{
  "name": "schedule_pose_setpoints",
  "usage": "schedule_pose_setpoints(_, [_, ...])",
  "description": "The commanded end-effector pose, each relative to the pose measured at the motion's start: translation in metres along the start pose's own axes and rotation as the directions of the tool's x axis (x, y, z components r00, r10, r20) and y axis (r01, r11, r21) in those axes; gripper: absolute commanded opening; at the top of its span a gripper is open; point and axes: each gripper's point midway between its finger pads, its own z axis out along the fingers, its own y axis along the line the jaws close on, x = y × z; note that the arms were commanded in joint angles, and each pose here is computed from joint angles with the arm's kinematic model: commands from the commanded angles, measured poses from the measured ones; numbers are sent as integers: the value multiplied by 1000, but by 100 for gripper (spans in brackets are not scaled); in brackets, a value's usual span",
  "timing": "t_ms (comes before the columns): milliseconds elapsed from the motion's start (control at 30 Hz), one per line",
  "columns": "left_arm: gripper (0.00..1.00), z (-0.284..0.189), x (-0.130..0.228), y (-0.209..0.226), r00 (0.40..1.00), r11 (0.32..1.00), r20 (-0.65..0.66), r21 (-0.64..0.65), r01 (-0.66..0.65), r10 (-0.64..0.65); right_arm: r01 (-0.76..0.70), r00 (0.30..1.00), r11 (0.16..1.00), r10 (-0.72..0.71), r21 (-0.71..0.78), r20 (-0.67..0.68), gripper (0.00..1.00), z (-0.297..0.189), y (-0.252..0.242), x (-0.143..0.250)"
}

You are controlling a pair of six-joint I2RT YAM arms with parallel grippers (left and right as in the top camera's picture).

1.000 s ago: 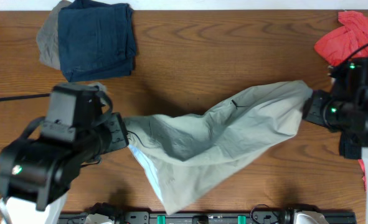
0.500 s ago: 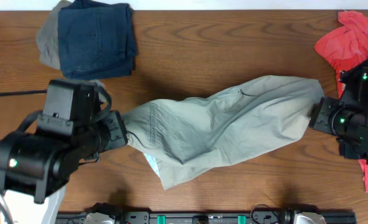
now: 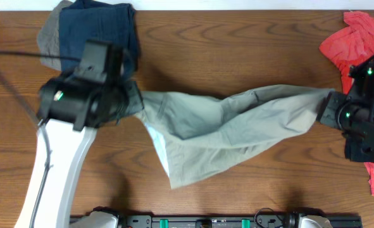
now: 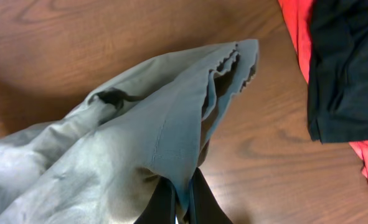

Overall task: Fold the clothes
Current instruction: 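Lift the shorts with both grippers and stretch them apart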

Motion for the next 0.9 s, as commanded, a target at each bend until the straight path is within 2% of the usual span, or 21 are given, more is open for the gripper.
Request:
schedule_pose_setpoints(0, [6, 36, -9, 1, 999, 998, -48, -64, -9, 6, -29, 1000, 998, 29, 57, 1, 1, 18, -11, -7])
schedule_pose_setpoints(133, [6, 86, -27, -5, 997, 995, -82, -99, -13, 5, -93, 996, 985, 93, 146, 7, 1, 49, -24, -16])
schedule_pose_setpoints(233, [6, 119, -35, -4, 994, 993, -109, -119, -8, -5, -151, 986, 971, 161, 186, -42, 1, 74, -33, -12])
schedule_pose_setpoints(333, [6, 145, -29, -5, 983, 994, -183, -110, 6, -26, -198, 969, 952, 227, 234, -102, 1, 98, -43, -3])
schedule_pose_setpoints(433, [6, 162, -8, -15, 953, 998, -300, -65, 18, -36, -202, 956, 940, 250, 273, -153, 1, 124, -51, 4])
schedule_pose_setpoints(633, [6, 160, 26, -24, 909, 997, -417, -73, -21, -12, -241, 936, 917, 306, 318, -173, 1, 156, -72, -1])
schedule_pose_setpoints(867, [6, 144, 72, -37, 846, 986, -530, -100, -133, 60, -271, 918, 897, 350, 350, -185, 3, 168, -97, -1])
